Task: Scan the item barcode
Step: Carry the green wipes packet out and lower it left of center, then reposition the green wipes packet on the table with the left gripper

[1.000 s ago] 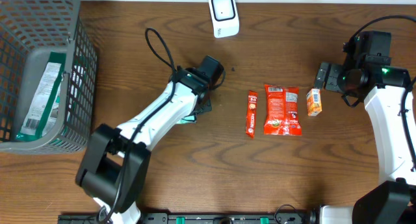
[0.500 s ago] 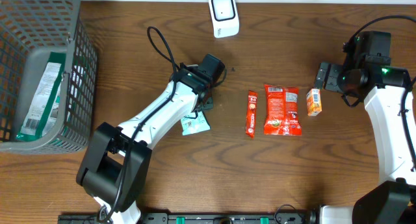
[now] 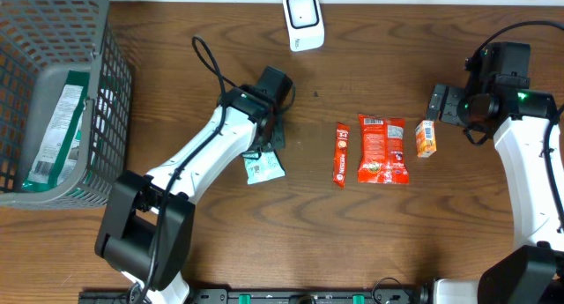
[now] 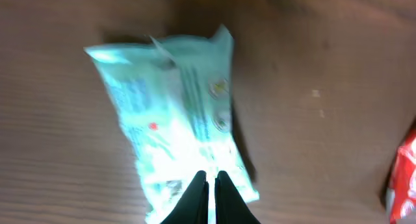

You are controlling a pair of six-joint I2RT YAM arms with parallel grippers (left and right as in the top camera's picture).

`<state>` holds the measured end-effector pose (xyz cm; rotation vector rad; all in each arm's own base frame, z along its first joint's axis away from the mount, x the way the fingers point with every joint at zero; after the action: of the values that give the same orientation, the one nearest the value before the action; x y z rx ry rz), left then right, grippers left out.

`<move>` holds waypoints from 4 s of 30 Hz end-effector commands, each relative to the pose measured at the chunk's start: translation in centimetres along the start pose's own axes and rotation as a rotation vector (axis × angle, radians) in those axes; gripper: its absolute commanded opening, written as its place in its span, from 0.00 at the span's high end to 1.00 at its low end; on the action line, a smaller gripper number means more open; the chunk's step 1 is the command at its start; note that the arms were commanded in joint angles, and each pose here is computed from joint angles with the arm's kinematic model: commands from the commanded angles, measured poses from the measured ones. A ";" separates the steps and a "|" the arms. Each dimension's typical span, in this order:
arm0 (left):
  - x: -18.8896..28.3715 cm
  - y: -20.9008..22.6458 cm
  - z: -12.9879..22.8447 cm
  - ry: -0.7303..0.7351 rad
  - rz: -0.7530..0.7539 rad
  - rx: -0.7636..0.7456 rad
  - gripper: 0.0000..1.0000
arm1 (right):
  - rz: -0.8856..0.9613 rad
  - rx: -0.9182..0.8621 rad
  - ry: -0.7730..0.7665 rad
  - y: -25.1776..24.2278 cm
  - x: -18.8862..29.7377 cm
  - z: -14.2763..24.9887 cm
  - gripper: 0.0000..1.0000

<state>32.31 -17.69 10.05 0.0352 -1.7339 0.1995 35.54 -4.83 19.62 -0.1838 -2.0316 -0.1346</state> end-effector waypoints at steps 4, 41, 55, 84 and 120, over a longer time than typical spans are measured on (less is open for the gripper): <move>-2.6 1.1 2.6 0.097 0.029 -0.024 0.92 | -0.002 -0.020 -0.014 -0.2 0.4 -0.4 0.01; -5.3 6.5 5.7 0.115 -0.009 0.106 0.91 | -0.002 -0.020 -0.013 -0.2 0.4 -0.4 0.01; -0.3 5.2 3.3 0.007 0.048 0.085 0.88 | -0.002 -0.020 -0.014 -0.2 0.4 -0.4 0.01; 2.2 4.7 -0.6 -0.216 0.038 0.024 0.79 | -0.002 -0.020 -0.014 -0.2 0.4 -0.4 0.01; -4.2 7.6 -1.3 -0.082 -0.022 0.208 0.79 | -0.002 -0.020 -0.014 -0.2 0.4 -0.4 0.01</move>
<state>33.21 -9.54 5.79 0.2465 -1.8245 0.3018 35.54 -4.83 19.62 -0.1838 -2.0316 -0.1346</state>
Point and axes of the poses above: each gripper's point midway between its finger pads, its own x axis back along the fingers, its own y axis along the line the jaws close on, z = x × y, the point moved 4 cm from there along x, back along the fingers, and after that the axes turned 4 degrees about x, right-handed, at the moved point
